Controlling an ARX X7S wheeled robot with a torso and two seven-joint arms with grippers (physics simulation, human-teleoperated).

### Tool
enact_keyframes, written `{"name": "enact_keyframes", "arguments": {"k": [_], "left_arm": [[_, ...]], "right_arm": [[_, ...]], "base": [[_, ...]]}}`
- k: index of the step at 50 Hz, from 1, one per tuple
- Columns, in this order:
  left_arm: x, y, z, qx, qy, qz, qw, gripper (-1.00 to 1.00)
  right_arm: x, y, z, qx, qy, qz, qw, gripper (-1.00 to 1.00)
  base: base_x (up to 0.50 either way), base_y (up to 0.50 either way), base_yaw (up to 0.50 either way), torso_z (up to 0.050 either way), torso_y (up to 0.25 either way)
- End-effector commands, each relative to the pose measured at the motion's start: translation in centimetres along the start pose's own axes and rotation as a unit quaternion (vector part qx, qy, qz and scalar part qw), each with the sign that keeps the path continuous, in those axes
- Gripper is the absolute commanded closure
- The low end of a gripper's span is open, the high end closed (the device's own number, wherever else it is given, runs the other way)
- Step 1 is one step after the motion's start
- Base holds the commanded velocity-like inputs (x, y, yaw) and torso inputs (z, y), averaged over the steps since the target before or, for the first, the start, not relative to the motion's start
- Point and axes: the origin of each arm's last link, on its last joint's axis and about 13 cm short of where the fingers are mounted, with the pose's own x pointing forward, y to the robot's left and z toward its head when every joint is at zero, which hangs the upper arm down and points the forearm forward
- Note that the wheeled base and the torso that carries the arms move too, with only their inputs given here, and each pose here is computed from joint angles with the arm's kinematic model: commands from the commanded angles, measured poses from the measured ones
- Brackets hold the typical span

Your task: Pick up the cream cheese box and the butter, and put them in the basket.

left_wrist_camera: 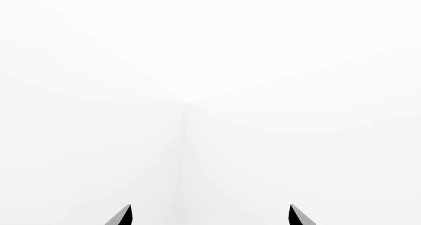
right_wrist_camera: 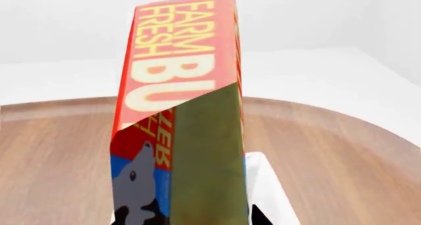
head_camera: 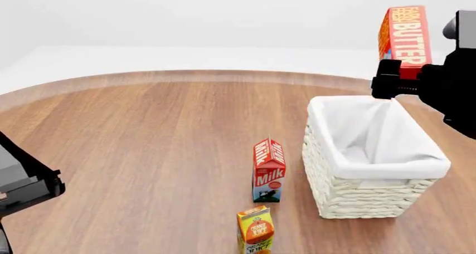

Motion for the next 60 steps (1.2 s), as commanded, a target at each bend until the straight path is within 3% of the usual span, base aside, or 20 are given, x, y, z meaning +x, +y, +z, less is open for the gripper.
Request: {"name": "enact_keyframes", "arguments": {"k": [1,23,60], "left_arm": [[0.1,0.2,-0.1,0.008,-0.007,0.003,1.0,-1.0],[0.0,0.2,-0.1,0.008,-0.008,0.001,1.0,-1.0],[0.0,0.1,-0.3,0.009,-0.005,-0.002,1.0,-1.0]], "right_arm": [[1.6,-0.3,0.2,-0.004,-0.012,0.005,1.0,1.0],[3.0,-1.5,-2.2,0.0,0.027,0.019,0.999,1.0],[5.1,-0.4,-7.1,-0.018,0.086,0.049,0.995,1.0]], "base": [[0.0,0.0,0.0,0.0,0.0],[0.0,0.0,0.0,0.0,0.001],[0.0,0.0,0.0,0.0,0.002]]}}
